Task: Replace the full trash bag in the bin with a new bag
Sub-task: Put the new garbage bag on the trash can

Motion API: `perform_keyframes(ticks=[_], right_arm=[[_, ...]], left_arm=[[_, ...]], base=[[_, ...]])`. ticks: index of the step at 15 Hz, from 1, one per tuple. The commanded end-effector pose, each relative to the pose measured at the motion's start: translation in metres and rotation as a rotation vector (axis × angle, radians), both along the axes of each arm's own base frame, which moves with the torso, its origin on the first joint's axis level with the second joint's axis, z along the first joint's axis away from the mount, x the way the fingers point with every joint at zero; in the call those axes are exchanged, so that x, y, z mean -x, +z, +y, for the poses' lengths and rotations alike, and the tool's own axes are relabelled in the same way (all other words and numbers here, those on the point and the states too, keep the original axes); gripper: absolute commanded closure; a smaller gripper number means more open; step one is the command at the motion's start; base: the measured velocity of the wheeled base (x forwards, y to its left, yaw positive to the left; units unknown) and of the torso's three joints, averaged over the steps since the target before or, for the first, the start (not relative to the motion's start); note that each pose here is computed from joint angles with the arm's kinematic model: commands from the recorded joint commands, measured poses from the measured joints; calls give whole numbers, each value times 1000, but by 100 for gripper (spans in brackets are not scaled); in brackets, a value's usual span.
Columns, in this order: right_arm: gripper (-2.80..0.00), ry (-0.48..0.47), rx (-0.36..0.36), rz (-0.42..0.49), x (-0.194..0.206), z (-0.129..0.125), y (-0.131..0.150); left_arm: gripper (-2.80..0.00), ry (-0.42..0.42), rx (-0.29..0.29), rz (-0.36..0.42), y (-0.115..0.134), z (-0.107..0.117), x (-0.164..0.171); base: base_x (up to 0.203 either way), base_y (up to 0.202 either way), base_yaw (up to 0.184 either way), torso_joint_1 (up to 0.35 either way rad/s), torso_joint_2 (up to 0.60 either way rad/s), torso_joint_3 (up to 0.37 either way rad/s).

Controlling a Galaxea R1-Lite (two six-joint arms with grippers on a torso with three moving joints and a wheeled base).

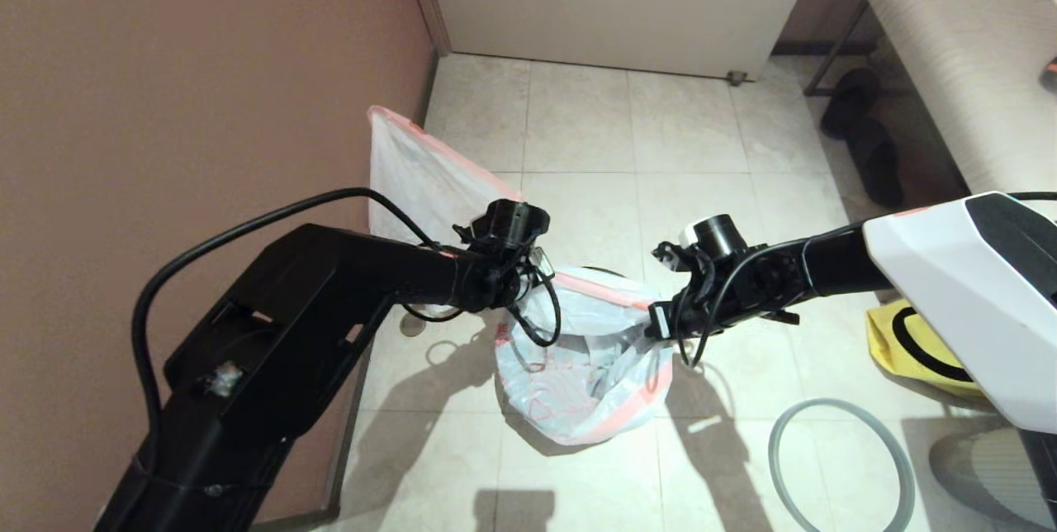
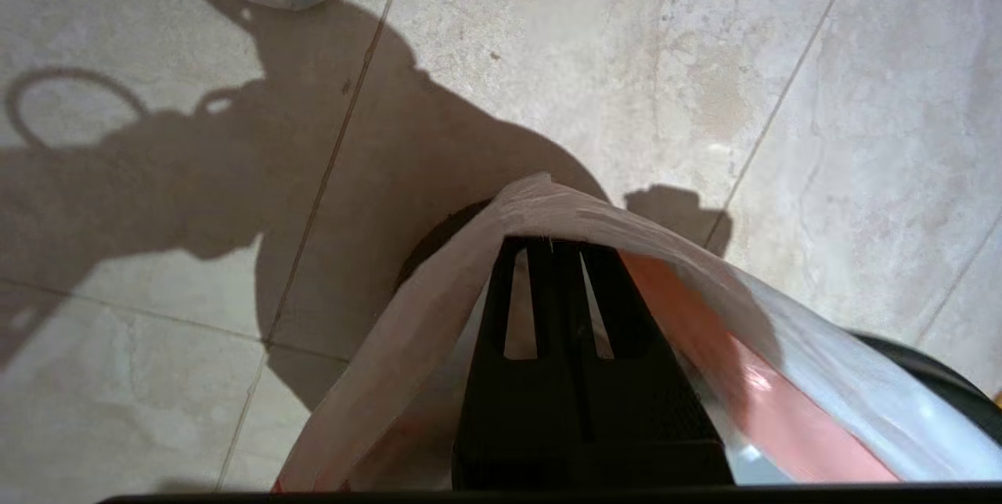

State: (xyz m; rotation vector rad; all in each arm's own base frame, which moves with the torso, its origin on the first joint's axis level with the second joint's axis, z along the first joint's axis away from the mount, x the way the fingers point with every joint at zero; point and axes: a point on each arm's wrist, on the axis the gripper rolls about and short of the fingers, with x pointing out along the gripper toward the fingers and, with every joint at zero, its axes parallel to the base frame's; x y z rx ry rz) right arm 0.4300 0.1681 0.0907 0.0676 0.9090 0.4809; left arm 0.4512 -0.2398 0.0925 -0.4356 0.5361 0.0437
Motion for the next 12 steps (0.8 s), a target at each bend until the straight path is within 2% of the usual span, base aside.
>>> perform_keyframes(ticks=[1,3,5,7,12], right_arm=[[0,6,-7,2,2,0,2],[0,10,-9,1,2,-1,3],[0,16,-11,4,3,-1,2],[0,20,-17,-5,2,0,-1],[0,16,-16,-28,-1,1,-10]], left_arm=[[0,2,-18,18,-23,-3,-9],[0,-6,-27,8,-30,-4,-12],[0,2,-5,-21,-31,-1,-17],[0,-2,-4,-15,-35,-3,-17],[0,2,16,-45,-17,-1,-15]], base=[[0,0,0,0,0,0],[0,0,0,0,0,0],[0,0,0,0,0,0],[0,0,0,0,0,0],[0,0,0,0,0,0]])
